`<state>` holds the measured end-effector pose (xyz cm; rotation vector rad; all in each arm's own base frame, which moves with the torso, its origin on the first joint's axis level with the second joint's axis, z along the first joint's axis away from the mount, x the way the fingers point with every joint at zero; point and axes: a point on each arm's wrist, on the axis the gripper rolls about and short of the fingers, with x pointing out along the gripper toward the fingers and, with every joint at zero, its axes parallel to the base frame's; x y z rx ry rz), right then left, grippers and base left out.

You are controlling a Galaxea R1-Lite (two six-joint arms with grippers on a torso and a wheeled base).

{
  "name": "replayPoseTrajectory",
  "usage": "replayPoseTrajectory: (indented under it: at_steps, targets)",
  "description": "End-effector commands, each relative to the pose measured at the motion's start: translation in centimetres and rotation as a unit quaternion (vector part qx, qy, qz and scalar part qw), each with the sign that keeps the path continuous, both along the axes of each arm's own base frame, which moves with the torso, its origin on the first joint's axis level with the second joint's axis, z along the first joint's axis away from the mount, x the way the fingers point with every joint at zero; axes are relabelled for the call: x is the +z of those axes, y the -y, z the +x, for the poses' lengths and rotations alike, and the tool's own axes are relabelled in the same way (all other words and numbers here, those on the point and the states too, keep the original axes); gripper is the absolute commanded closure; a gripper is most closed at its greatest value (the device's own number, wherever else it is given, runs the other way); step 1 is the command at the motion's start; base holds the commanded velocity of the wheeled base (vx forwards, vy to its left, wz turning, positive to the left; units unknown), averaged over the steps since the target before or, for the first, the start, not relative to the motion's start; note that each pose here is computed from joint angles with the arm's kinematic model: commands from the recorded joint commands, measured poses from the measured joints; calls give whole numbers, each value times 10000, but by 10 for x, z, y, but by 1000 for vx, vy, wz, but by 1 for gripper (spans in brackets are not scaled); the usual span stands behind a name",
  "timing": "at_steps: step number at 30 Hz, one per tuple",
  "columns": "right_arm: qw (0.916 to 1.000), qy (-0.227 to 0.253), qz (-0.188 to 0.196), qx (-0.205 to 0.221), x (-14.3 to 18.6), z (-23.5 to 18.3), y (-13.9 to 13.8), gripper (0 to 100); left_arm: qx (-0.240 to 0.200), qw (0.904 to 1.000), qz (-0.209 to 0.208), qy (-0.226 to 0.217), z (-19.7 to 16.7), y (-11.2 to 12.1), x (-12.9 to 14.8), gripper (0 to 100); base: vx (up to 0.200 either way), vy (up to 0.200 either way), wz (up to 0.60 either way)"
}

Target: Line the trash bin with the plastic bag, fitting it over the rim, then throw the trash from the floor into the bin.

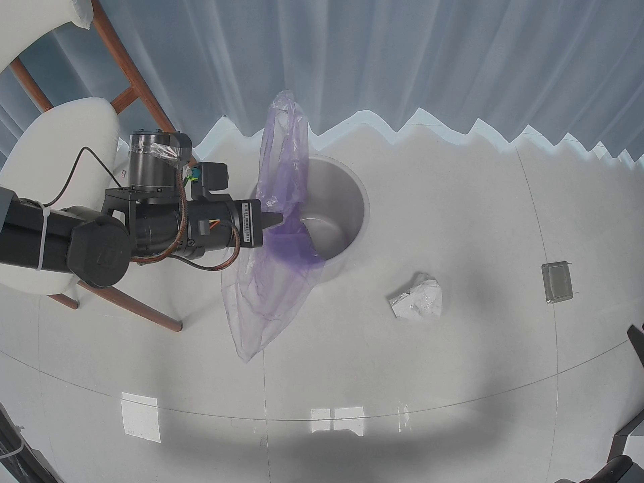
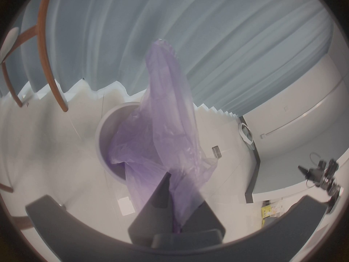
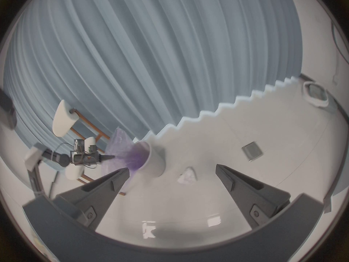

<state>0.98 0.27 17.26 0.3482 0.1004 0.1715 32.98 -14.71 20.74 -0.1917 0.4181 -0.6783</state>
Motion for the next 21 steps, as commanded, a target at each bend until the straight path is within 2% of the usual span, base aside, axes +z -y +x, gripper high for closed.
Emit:
replayPoseTrajectory:
  at_steps: [1,9,11,14,16,21]
  targets:
    - [9824,-1239,743,1186,61,98,-26,0,4,9982,490,348,7,15,-6,100,0,0,0]
    - [9703,-1468,787,1753,71,126,-39,0,-187,9979,504,372,-4,27,-6,100,0,0,0]
    - [9633,-1589,732,2038,73,136,-52,0,-291,9962,705,411,-8,33,-14,100,0,0,0]
    - [9594,-1691,709,2143,74,148,-60,0,-325,9928,971,616,-11,39,-21,100,0,0,0]
    - [9561,-1801,681,2211,74,160,-67,0,-116,9897,1176,805,-11,44,-25,100,0,0,0]
    - [9547,-1817,663,2262,83,192,-82,0,-63,9889,1244,809,-18,49,-28,100,0,0,0]
